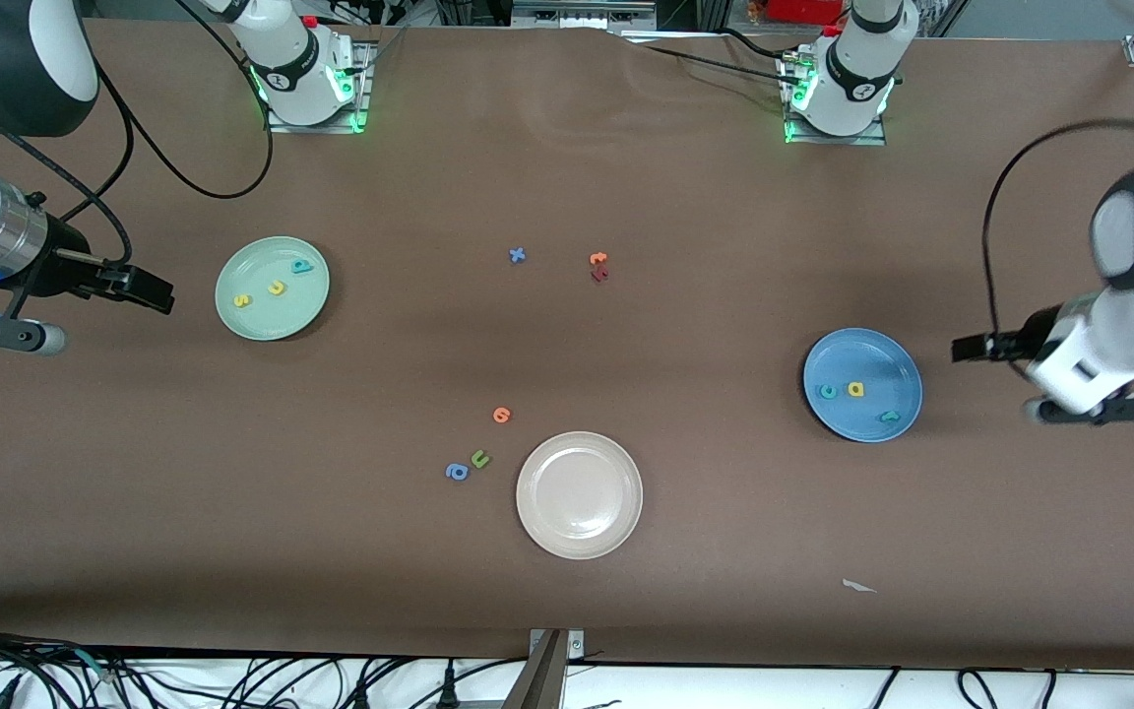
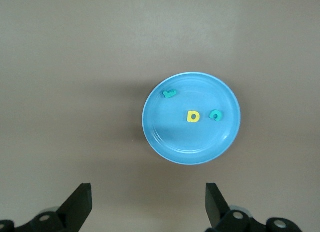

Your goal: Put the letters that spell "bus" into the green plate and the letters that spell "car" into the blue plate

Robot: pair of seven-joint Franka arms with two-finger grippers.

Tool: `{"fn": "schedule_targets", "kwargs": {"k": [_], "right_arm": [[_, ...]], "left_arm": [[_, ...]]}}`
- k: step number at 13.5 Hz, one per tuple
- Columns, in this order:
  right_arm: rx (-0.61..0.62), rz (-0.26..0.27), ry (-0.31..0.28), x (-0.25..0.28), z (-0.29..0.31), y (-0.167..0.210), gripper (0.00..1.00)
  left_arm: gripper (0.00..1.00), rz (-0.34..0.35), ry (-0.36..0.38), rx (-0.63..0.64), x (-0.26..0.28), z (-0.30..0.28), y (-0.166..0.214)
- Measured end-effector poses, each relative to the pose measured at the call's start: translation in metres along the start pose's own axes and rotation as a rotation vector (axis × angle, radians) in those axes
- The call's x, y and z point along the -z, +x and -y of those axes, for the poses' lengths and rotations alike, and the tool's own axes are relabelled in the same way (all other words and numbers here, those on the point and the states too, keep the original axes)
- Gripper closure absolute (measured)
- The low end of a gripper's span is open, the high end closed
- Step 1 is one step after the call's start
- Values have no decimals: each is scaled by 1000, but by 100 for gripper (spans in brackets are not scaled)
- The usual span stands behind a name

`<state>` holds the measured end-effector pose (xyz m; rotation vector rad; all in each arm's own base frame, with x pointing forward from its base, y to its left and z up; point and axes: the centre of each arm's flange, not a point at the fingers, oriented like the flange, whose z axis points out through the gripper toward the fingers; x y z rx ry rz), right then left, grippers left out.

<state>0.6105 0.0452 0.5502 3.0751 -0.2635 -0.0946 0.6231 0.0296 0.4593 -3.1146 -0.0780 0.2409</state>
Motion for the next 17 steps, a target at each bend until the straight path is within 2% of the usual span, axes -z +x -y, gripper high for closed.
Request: {"fn": "schedule_targets", "kwargs": {"k": [3, 5, 7, 11, 17], "right_arm": [[0, -13, 3, 1, 0, 2, 0], [0, -11, 3, -1, 0, 2, 0], [0, -7, 2, -3, 1, 3, 0], [0, -3, 2, -5, 1, 4, 0], [0, -16, 6, -4, 2, 5, 0]], "left_arm": [[0, -123, -3, -32, 73, -17, -37], [0, -169, -6, -45, 100, -23, -54], [0, -179, -7, -55, 107, -29, -61], [0, -146, -6, -60, 98, -30, -64], [0, -141, -6, -60, 99, -28, -65]]}}
